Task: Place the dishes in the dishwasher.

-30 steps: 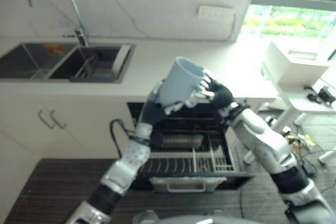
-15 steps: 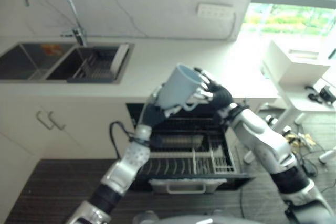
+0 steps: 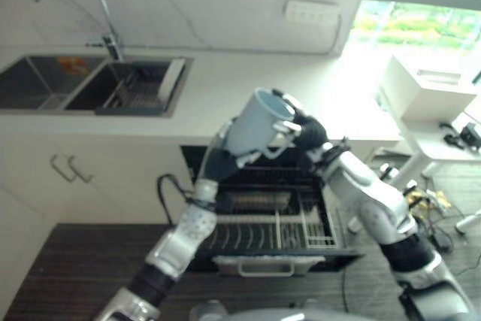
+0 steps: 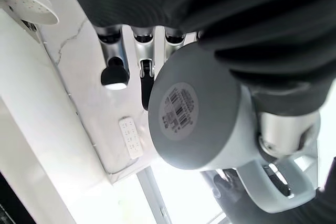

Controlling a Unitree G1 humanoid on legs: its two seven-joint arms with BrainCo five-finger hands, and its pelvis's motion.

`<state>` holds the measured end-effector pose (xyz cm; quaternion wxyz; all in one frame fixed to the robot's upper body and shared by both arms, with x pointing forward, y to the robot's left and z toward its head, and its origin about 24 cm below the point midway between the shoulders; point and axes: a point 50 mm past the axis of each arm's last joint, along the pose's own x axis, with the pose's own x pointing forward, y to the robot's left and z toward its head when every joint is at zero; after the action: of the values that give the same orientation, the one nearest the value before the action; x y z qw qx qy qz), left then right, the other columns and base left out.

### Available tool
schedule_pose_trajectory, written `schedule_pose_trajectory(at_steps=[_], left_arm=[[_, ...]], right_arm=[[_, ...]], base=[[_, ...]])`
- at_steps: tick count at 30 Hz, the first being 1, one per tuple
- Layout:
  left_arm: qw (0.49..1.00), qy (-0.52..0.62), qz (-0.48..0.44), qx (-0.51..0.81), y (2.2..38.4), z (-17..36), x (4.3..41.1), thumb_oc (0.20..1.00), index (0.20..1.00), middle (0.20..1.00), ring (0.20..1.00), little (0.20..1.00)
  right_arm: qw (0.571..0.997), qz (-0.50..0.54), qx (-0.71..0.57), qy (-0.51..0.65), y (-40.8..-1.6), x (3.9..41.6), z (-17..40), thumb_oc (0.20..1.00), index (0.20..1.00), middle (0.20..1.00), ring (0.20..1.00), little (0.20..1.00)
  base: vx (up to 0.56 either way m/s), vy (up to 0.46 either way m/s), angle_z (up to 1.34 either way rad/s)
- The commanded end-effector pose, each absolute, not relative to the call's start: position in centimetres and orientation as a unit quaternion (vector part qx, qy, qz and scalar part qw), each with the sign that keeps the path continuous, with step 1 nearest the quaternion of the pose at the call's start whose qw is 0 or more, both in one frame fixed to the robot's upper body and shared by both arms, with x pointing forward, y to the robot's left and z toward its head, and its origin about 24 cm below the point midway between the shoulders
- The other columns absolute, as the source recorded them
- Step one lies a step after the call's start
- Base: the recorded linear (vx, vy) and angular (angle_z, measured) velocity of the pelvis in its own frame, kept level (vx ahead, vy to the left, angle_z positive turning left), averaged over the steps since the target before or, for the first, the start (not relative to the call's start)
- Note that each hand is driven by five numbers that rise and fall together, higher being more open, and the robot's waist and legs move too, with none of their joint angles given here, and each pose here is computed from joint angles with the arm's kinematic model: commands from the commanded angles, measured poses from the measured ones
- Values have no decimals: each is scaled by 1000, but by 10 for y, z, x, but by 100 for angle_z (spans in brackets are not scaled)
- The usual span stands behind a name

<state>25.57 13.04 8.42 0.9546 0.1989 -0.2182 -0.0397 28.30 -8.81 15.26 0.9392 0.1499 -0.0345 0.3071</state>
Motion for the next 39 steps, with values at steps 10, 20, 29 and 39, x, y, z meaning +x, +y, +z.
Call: schedule_pose_trajectory(at_steps=[10,20,29,39], left_arm=[[926,-332,-59,169,111,122,257,200,200,200,200,200],[924,-339,-57,169,112,123,255,200,200,200,200,200],[922,-343,-59,170,110,122,254,200,200,200,200,200],[917,-344,-75,188,107,121,256,200,200,200,200,200]], right_arm=[[911,333,220,-104,-78,281,189,1000,1000,1000,1000,1000],[907,336,240,-89,-76,280,188,1000,1000,1000,1000,1000],[898,352,255,-73,-69,277,183,1000,1000,1000,1000,1000],[900,352,247,-78,-70,278,186,1000,1000,1000,1000,1000]], base=[[0,0,1],[0,0,0],[0,0,0],[0,0,0]])
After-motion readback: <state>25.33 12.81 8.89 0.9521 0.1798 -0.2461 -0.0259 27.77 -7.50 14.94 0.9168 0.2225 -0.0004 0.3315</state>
